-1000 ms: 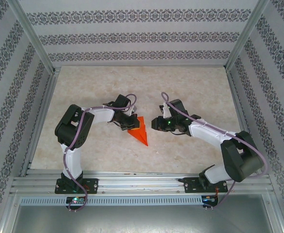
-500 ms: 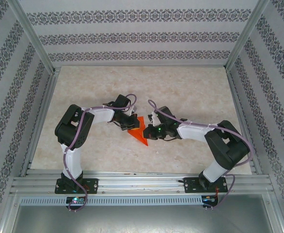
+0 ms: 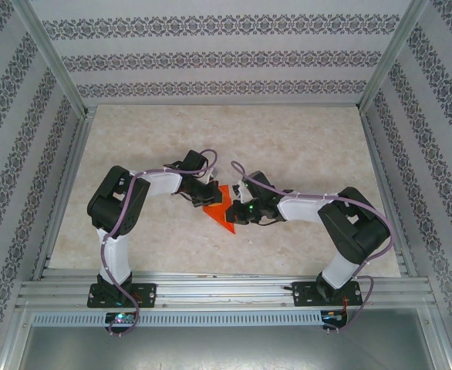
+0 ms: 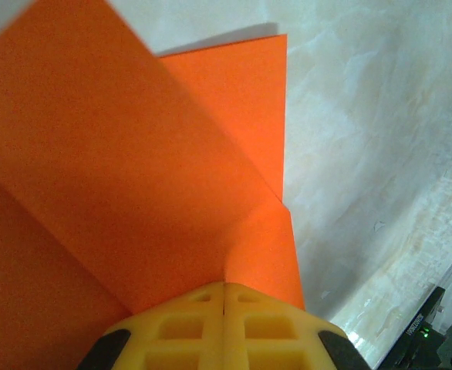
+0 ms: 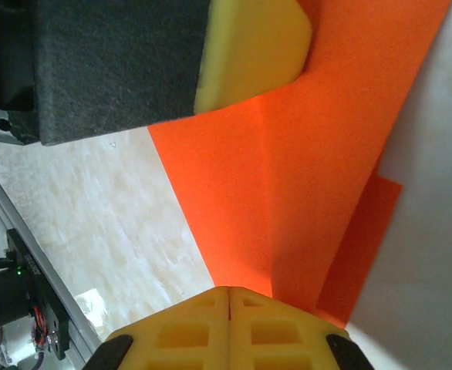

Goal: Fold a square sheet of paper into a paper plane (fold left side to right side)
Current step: Fourth fold the wing at the center of the table.

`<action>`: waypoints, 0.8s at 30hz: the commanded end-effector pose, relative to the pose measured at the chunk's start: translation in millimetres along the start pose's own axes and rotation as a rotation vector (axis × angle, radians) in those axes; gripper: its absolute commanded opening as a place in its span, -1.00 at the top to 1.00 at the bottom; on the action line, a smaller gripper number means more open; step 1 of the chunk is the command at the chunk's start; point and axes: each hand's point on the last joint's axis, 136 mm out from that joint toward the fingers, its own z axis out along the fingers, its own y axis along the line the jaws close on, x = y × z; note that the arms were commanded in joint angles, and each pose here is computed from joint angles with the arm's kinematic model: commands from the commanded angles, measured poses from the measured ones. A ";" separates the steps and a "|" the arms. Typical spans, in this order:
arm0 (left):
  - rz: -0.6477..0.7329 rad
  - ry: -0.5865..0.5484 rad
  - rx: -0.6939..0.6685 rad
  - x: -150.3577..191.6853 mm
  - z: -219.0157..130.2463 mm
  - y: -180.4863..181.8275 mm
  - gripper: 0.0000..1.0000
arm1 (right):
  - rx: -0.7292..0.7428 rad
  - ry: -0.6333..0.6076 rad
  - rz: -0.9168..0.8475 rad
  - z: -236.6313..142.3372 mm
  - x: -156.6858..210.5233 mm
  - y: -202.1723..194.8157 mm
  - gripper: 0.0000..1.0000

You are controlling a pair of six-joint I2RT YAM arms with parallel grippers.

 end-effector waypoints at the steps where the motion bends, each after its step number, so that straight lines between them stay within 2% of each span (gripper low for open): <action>1: -0.032 0.045 -0.114 12.6 9.7 31.3 0.97 | -0.015 0.015 0.005 0.0 6.8 3.1 1.00; 7: -0.031 0.043 -0.115 12.1 9.9 31.7 0.97 | -0.006 0.010 0.004 -3.3 8.9 2.4 1.00; 15: -0.032 0.045 -0.116 11.7 8.9 30.6 0.97 | 0.009 -0.066 -0.016 -21.7 -0.9 5.4 1.00; 24: -0.034 0.041 -0.116 12.0 8.5 30.6 0.97 | -0.030 -0.080 -0.030 -30.2 -5.1 17.1 1.00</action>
